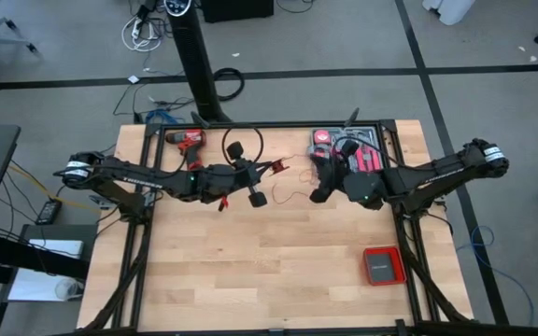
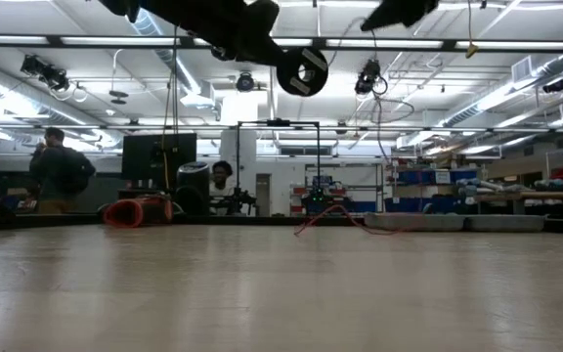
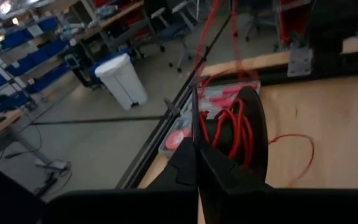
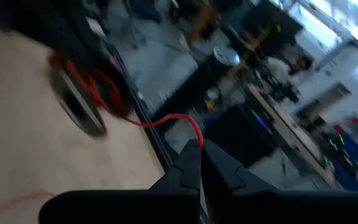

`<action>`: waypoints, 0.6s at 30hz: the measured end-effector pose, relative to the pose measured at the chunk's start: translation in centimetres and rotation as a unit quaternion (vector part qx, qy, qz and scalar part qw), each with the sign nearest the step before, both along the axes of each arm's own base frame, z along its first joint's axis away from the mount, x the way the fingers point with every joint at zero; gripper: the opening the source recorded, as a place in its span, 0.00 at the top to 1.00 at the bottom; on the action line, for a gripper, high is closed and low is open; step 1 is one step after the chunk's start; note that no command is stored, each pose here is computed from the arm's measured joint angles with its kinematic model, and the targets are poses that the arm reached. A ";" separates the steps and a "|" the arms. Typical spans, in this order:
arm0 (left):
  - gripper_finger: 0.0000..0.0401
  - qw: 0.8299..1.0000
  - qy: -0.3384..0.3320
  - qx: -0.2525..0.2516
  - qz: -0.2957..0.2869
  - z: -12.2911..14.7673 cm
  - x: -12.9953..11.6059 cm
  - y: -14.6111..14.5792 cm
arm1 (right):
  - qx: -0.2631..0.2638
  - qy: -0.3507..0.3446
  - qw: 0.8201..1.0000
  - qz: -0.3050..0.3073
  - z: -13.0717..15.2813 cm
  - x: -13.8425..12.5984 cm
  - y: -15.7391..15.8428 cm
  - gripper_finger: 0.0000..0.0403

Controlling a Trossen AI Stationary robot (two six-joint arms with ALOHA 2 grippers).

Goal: Coil cords
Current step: Coil the red wire on the black spool

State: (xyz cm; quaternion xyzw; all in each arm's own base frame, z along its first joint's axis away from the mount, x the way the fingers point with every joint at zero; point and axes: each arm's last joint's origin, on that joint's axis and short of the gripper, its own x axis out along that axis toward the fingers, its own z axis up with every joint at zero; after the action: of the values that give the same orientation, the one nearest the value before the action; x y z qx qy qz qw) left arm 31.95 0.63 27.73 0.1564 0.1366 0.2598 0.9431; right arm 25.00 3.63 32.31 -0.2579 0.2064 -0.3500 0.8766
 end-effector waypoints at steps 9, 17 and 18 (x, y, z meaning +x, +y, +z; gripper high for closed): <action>1.00 1.000 -0.024 -0.013 0.011 0.3 0.0 0.4 | 0.042 -0.057 0.986 0.149 0.5 1.7 1.8 1.00; 1.00 0.997 -0.067 -0.045 0.015 0.7 0.1 0.3 | 0.038 -0.048 0.983 0.174 -1.8 4.7 2.3 1.00; 1.00 0.996 -0.078 -0.051 0.013 0.8 0.2 0.3 | 0.032 -0.048 0.984 0.167 -2.1 5.1 2.3 1.00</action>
State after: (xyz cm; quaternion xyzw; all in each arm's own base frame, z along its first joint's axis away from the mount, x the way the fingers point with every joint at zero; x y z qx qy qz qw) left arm 32.10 0.90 28.55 0.0853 0.0773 0.2758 0.9543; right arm 30.14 5.96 30.17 -0.2435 0.1296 -0.2040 0.9393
